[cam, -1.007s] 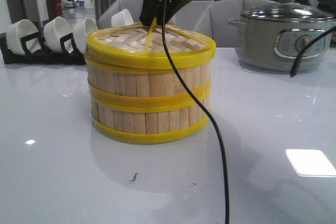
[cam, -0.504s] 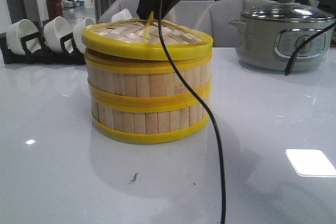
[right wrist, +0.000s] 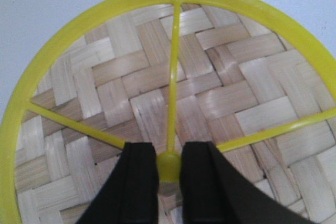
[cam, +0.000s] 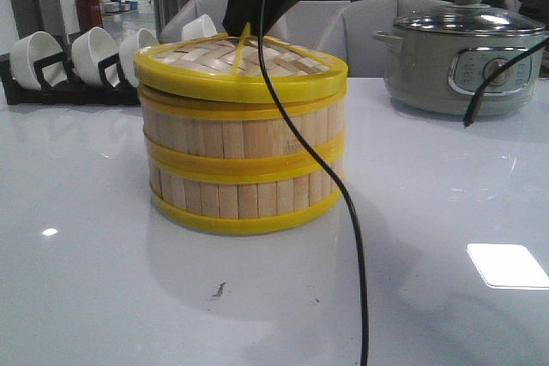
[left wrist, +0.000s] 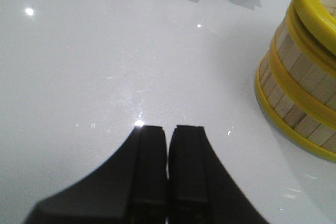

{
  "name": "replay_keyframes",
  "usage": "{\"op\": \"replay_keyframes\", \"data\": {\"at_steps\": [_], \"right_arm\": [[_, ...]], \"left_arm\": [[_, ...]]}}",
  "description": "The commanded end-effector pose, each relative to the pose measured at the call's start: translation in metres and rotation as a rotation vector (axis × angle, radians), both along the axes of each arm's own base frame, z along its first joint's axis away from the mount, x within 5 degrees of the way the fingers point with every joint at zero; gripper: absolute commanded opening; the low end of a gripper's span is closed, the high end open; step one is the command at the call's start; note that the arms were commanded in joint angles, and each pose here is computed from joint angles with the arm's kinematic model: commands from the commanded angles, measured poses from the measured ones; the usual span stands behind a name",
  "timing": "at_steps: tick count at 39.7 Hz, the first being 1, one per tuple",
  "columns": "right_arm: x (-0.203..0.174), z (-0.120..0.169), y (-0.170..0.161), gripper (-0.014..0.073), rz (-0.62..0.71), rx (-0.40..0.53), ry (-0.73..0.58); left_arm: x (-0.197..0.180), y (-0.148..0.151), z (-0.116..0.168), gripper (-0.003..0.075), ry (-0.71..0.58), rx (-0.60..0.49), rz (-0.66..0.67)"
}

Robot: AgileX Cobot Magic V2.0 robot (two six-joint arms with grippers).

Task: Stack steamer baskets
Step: 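Open the right gripper and raise it away from the lid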

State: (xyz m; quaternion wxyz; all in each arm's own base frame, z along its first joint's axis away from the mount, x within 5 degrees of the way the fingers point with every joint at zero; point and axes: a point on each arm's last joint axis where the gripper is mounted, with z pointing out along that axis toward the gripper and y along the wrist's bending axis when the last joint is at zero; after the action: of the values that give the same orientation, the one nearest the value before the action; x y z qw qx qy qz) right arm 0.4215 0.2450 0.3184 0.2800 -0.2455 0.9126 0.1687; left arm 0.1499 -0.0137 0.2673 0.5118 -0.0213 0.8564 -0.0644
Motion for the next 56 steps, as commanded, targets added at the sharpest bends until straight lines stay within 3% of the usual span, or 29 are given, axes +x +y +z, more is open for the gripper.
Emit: {"op": "replay_keyframes", "data": {"at_steps": [1,15,17,23,27,41,50,56], "right_arm": [[-0.009,0.043,-0.003,0.0056,0.002,0.088,-0.118],[-0.009,0.043,-0.003,0.0067,0.002,0.086,-0.116],[-0.009,0.043,-0.003,0.0112,0.002,0.086,-0.116],[-0.009,0.043,-0.003,0.0353,0.001,0.090,-0.121],[-0.009,0.044,-0.003,0.0429,0.000,0.092,-0.126],[-0.017,0.067,-0.012,0.0420,-0.009,0.102,-0.181],[-0.028,0.102,-0.043,0.0283,-0.060,0.023,-0.290],[-0.039,0.129,-0.077,0.0245,-0.120,0.018,-0.317]], "left_arm": [[0.005,0.000,0.016,0.0085,-0.111,-0.012,0.009],[0.005,0.000,0.016,0.0085,-0.111,-0.012,0.009],[0.005,0.000,0.016,0.0085,-0.111,-0.012,0.009],[0.005,0.000,0.016,0.0085,-0.111,-0.012,0.009],[0.005,0.000,0.016,0.0085,-0.111,-0.012,0.009],[0.005,0.000,0.016,0.0085,-0.111,-0.012,0.009],[0.005,0.000,0.017,0.0085,-0.122,-0.013,0.010],[0.005,0.000,0.017,0.0085,-0.122,-0.013,0.010]]}}
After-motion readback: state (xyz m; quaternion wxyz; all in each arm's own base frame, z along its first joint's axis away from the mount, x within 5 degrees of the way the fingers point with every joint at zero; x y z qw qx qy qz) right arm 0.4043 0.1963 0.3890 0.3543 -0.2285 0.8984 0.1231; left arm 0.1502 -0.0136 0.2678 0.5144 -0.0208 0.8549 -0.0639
